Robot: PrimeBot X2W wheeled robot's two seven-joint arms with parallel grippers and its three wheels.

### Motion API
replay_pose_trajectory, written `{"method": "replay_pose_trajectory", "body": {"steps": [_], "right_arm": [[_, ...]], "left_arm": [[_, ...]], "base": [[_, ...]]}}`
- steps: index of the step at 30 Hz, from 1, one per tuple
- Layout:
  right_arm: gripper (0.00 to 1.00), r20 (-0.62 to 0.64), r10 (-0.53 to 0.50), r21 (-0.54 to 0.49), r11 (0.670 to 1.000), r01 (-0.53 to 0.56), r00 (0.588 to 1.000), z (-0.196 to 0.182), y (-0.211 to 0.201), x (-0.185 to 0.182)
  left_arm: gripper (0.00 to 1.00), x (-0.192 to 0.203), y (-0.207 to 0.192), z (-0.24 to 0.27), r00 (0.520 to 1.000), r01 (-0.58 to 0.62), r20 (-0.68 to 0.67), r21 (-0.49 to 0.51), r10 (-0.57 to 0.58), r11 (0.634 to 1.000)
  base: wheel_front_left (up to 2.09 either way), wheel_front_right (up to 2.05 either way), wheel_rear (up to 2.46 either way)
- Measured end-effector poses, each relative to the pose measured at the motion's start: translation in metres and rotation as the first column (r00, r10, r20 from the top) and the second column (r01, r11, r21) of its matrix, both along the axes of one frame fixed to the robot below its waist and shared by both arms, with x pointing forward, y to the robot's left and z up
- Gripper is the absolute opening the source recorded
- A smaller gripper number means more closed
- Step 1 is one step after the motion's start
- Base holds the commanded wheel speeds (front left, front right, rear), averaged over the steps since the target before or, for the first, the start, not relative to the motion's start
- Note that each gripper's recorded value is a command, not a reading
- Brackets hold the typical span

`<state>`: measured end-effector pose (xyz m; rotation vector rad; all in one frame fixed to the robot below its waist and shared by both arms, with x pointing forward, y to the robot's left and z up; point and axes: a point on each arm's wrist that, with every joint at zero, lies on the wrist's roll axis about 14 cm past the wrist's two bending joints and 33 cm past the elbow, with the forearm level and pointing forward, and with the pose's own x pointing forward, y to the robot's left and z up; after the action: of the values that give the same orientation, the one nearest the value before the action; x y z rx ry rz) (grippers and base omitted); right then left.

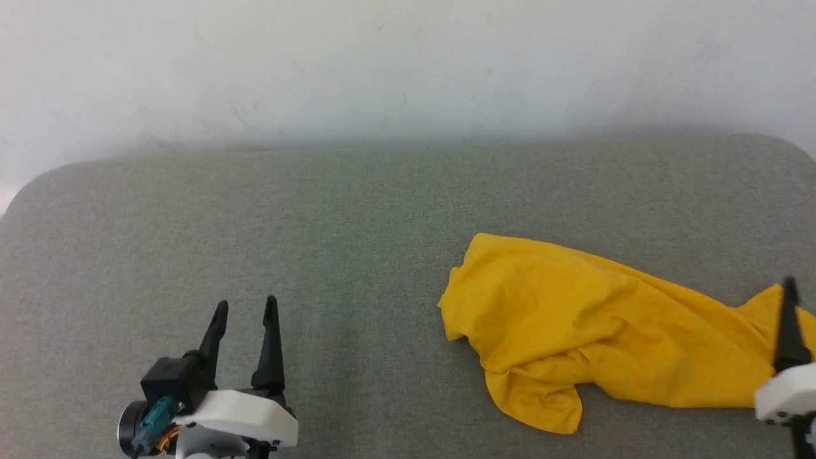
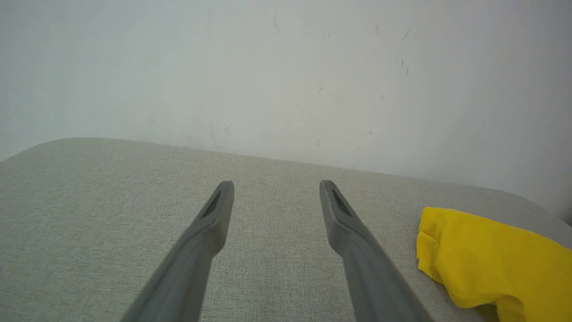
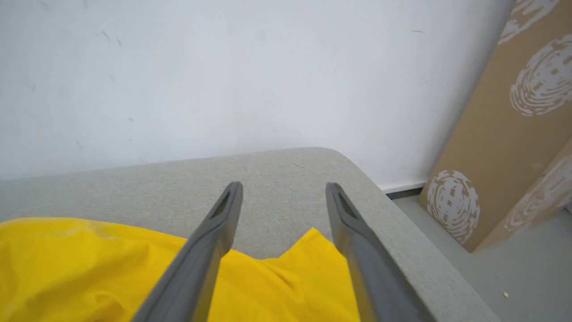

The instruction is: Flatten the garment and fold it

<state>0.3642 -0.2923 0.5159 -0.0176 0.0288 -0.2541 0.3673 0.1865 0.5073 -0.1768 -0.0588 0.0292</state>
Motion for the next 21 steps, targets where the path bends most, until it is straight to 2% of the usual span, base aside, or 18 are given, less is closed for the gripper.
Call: {"method": "replay_pose_trajectory", "body": {"steps": [4, 10, 18, 21], "right_arm": [[1.0, 0.075, 0.132, -0.028, 0.991, -0.13, 0.988, 0.023, 0.044, 0.007], [1.0, 0.083, 0.279, -0.006, 0.96, -0.28, 0.957, 0.023, 0.096, -0.002], [1.0, 0.07, 0.342, 0.033, 0.938, -0.345, 0.937, 0.021, 0.118, -0.016], [1.0, 0.01, 0.367, 0.042, 0.929, -0.367, 0.93, 0.009, 0.127, -0.016]], "left_arm": [[1.0, -0.005, 0.001, 0.0, 1.0, -0.003, -0.002, 0.003, 0.003, 1.0], [1.0, -0.012, 0.004, -0.001, 1.0, -0.015, -0.012, 0.006, 0.015, 1.0], [1.0, -0.02, 0.007, -0.006, 0.999, -0.03, -0.03, -0.002, 0.03, 1.0], [1.0, -0.02, 0.006, -0.007, 0.999, -0.031, -0.033, -0.003, 0.031, 1.0]], "base": [[0.0, 0.0, 0.0], [0.0, 0.0, 0.0], [0.0, 0.0, 0.0], [0.0, 0.0, 0.0]]}}
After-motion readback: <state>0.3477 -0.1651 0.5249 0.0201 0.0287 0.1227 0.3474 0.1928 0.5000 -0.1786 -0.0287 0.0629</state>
